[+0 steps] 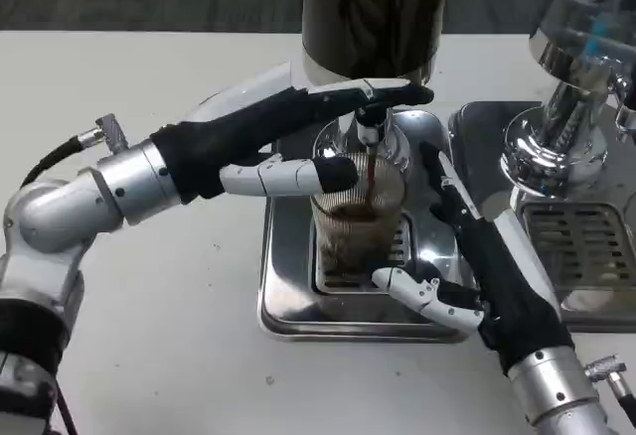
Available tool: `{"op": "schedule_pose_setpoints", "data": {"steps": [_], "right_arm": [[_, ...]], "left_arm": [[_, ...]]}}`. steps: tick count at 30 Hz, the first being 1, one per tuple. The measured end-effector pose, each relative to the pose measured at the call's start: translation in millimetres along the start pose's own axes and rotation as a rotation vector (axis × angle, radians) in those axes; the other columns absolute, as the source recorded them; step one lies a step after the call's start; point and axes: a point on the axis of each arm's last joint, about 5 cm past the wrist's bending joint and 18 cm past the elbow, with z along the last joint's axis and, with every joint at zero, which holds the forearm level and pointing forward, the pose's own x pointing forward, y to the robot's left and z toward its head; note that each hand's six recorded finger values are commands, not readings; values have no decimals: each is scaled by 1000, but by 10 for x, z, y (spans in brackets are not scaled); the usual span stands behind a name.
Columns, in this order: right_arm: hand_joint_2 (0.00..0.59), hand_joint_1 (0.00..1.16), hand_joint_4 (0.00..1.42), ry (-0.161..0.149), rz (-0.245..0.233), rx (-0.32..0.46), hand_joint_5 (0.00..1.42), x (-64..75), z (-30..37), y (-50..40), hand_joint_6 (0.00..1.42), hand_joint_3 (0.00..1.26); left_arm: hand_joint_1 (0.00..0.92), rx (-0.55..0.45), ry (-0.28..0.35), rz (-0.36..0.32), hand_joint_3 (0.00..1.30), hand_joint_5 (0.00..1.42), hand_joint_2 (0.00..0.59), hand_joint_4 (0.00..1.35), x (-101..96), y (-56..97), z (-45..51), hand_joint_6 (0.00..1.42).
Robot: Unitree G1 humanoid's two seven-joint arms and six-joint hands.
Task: Grasp the cup under the faucet to collect the drink, then remove the cup.
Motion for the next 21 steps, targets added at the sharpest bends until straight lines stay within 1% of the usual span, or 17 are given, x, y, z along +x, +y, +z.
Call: {"op": "schedule_pose_setpoints", "data": {"steps": [3, 8, 12, 14, 18, 21], "right_arm": [[213, 682, 0, -3, 2, -1, 3, 34, 1, -2, 80, 0], [211, 677, 0, 4, 7, 2, 3, 51, -14, 7, 80, 0], [209, 674, 0, -10, 9, 2, 3, 105, 6, 5, 80, 0], [209, 672, 0, -12, 11, 3, 3, 119, 7, 10, 80, 0], [211, 668, 0, 2, 19, 8, 3, 121, -17, 18, 80, 0], [211, 667, 0, 4, 29, 11, 3, 132, -21, 20, 80, 0]], "left_arm": [[0, 1, 1, 1, 178, 44, 54, 68, -4, 3, 0, 0], [0, 4, 2, 2, 183, 44, 54, 68, -10, 9, 2, 0], [0, 4, 3, 6, 186, 44, 53, 68, -13, 11, 2, 0], [0, 5, 2, 7, 186, 44, 53, 69, -12, 11, 3, 0], [0, 6, 2, 7, 187, 44, 53, 69, -13, 11, 3, 0], [0, 6, 3, 10, 187, 44, 53, 69, -18, 10, 2, 0]]}}
